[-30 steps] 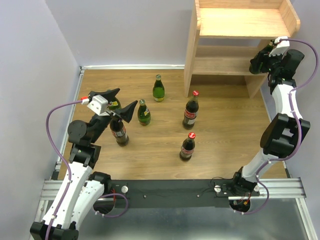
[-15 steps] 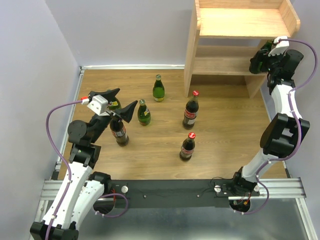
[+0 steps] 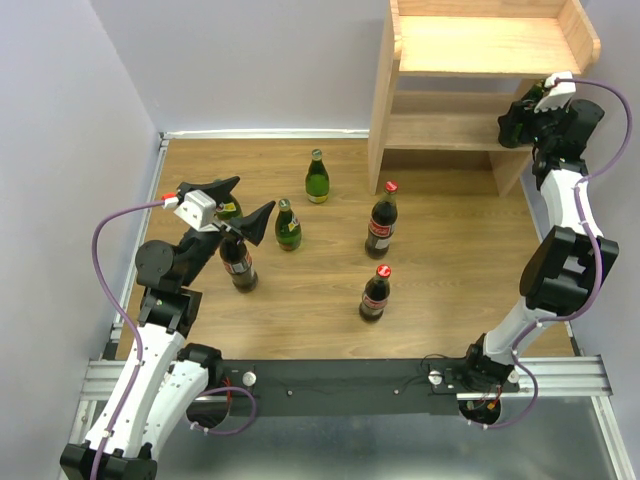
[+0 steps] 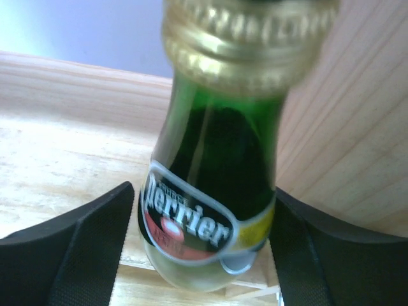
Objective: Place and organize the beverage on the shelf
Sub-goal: Pick up the drink from the center of the board.
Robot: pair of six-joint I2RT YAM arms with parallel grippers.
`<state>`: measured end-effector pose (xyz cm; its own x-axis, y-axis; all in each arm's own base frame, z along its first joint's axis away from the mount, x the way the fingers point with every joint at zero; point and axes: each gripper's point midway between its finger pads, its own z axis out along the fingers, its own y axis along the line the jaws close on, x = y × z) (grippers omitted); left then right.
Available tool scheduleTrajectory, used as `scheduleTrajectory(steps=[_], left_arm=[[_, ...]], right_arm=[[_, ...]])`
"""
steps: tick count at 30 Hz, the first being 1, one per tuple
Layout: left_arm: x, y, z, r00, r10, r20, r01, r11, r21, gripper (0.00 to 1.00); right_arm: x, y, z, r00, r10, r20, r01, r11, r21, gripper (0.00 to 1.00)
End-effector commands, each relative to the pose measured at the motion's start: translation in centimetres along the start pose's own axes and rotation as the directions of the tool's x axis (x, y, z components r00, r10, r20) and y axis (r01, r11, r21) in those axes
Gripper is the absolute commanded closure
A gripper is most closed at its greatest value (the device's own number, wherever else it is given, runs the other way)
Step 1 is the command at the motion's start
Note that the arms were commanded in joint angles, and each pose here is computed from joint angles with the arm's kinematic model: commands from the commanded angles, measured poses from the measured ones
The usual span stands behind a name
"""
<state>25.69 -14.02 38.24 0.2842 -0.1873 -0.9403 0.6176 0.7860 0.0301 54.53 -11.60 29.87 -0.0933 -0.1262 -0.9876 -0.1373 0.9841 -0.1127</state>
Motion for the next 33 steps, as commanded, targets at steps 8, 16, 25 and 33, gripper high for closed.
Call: scheduleTrajectory(steps=[8,16,25,33], left_arm=[[-0.2,0.0,-0.1,1.000,0.011,0.003,-0.011,1.000,-0.005,0.04],[-0.1,0.1,-0.1,1.000,0.010,0.002,-0.010,1.000,-0.007,0.04],[-0.2,0.1,-0.1,1.000,0.011,0.004,-0.011,1.000,-0.007,0.04],[-0.2,0.0,-0.1,1.000,0.012,0.005,-0.011,1.000,-0.007,0.04]], right_arm=[[-0.5,-0.6,-0.4,1.000,-0.007,0.012,0.006,0.999,0.044,0.22],[-0.1,-0.7,-0.9,1.000,-0.026,0.000,0.026,0.998,0.061,0.22],[0.1,-0.7,-1.6,0.999,-0.034,-0.007,0.034,0.996,0.082,0.20],[0.1,-0.6,-1.4,1.000,-0.022,-0.004,0.022,0.997,0.073,0.36]])
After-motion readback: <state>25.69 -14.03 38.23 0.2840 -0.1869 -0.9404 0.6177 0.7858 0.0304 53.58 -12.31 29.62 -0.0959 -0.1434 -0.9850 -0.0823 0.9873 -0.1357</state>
